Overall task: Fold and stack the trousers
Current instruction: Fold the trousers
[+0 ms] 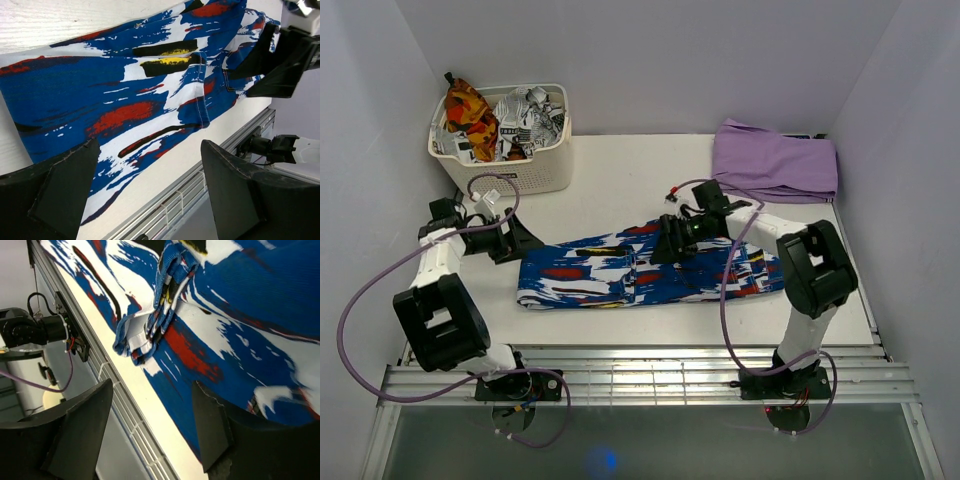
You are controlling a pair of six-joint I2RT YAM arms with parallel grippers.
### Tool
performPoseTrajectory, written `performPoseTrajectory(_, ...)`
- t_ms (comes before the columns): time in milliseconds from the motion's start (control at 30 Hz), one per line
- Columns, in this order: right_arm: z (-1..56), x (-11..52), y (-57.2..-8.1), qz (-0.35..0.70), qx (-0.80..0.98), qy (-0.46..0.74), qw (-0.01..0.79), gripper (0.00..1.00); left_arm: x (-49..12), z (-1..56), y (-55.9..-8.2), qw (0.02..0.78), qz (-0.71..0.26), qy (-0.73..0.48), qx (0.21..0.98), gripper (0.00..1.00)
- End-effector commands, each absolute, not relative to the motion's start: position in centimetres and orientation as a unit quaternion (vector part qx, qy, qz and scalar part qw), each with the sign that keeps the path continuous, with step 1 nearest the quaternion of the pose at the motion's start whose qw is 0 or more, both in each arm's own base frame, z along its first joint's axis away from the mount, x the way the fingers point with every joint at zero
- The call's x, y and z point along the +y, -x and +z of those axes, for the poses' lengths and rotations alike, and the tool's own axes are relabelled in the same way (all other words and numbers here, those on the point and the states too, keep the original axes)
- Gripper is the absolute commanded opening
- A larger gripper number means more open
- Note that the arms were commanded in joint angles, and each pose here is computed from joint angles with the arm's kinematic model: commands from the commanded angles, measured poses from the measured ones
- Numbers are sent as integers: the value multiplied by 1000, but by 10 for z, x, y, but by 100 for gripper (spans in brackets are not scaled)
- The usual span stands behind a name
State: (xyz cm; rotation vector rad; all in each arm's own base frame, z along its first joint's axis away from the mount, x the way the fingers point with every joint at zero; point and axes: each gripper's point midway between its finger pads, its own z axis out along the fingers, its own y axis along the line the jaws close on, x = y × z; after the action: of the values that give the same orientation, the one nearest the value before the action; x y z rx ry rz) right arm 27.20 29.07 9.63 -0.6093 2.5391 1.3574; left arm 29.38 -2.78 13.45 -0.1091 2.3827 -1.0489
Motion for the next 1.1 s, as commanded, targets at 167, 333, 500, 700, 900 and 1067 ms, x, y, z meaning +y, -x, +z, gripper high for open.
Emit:
performPoseTrajectory(167, 90, 358, -273, 455, 874, 146, 90, 71, -33, 159, -282, 307, -389, 17, 869, 93)
performPoseTrajectory(333, 65, 371, -273, 439, 884, 143, 67, 69, -31, 161, -283, 314, -379, 12, 870, 94)
performPoseTrajectory(500, 49, 375, -278, 407, 900, 142, 64, 67, -29, 162, -283, 318, -373, 14, 872, 94)
performPoseTrajectory(700, 40, 376, -282, 388, 908, 137, 71, 67, -31, 160, -282, 317, -377, 14, 870, 94)
performPoseTrajectory(900, 48, 386, -280, 408, 898, 153, 69, 38, -29, 157, -284, 315, -375, 16, 872, 94)
performPoseTrajectory(1067, 64, 384, -285, 401, 896, 166, 96, 8, -28, 155, -284, 314, -373, 17, 873, 94)
